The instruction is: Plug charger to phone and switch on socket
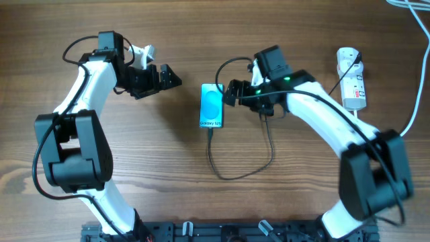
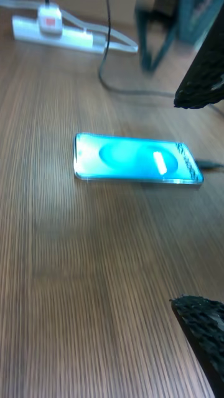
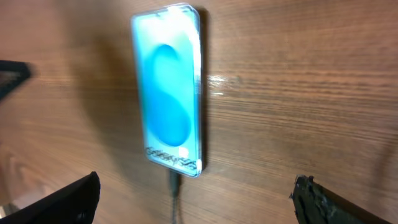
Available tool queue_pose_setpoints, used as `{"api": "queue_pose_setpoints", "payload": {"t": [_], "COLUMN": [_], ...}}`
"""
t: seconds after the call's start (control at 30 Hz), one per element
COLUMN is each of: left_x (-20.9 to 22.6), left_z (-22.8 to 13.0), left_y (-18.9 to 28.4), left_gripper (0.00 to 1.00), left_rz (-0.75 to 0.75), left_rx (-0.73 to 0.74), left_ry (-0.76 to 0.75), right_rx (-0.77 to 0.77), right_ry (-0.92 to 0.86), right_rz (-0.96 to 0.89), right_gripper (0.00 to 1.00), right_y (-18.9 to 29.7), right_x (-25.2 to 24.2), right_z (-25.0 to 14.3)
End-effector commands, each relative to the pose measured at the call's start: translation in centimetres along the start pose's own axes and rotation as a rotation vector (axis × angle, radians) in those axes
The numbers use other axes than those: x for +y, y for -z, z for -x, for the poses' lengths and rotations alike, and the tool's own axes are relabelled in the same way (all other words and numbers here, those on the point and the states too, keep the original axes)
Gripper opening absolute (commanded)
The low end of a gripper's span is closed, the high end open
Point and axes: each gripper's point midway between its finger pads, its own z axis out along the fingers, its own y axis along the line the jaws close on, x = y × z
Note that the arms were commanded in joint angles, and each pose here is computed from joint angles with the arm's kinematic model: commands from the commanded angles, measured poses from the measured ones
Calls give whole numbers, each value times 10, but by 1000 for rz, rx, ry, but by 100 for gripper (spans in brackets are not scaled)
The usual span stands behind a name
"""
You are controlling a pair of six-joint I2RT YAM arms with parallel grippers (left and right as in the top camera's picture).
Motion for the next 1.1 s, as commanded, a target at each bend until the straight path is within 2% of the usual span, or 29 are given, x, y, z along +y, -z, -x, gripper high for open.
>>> {"api": "queue_pose_setpoints", "payload": {"t": [0.0, 0.13, 0.33, 0.53, 0.67, 0.7, 0.73, 0.8, 0.83, 0.9, 0.97, 1.07], "left_x": [15, 15, 15, 15, 15, 15, 15, 15, 15, 15, 15, 15], "left_z": [1, 1, 1, 1, 1, 1, 1, 1, 1, 1, 1, 1], "left_y": [1, 1, 1, 1, 1, 1, 1, 1, 1, 1, 1, 1], "left_gripper": [100, 100, 100, 100, 100, 100, 100, 100, 100, 100, 100, 100], "left_rz": [88, 88, 88, 88, 88, 88, 88, 88, 88, 88, 88, 88], "left_rx": [-5, -5, -5, -5, -5, -5, -5, -5, -5, -5, -5, -5], "left_ry": [0, 0, 0, 0, 0, 0, 0, 0, 0, 0, 0, 0], "right_rx": [-91, -114, -311, -475, -471, -464, -459, -434, -425, -400, -370, -325], "right_ry": [13, -88, -242, -429, -466, -496, -526, -554, -558, -561, -567, -575], "right_rz": [-67, -216, -456, -714, -748, -758, -764, -748, -735, -743, -750, -750], "right_gripper": [99, 100, 99, 100, 100, 85, 61, 44, 42, 49, 60, 69], "right_y": [44, 102, 208, 255, 260, 261, 261, 253, 246, 230, 209, 182], "right_x": [-9, -35, -91, -179, -212, -224, -233, -245, -250, -261, -275, -290], "right_z": [11, 28, 70, 93, 98, 97, 96, 97, 101, 107, 113, 117]}}
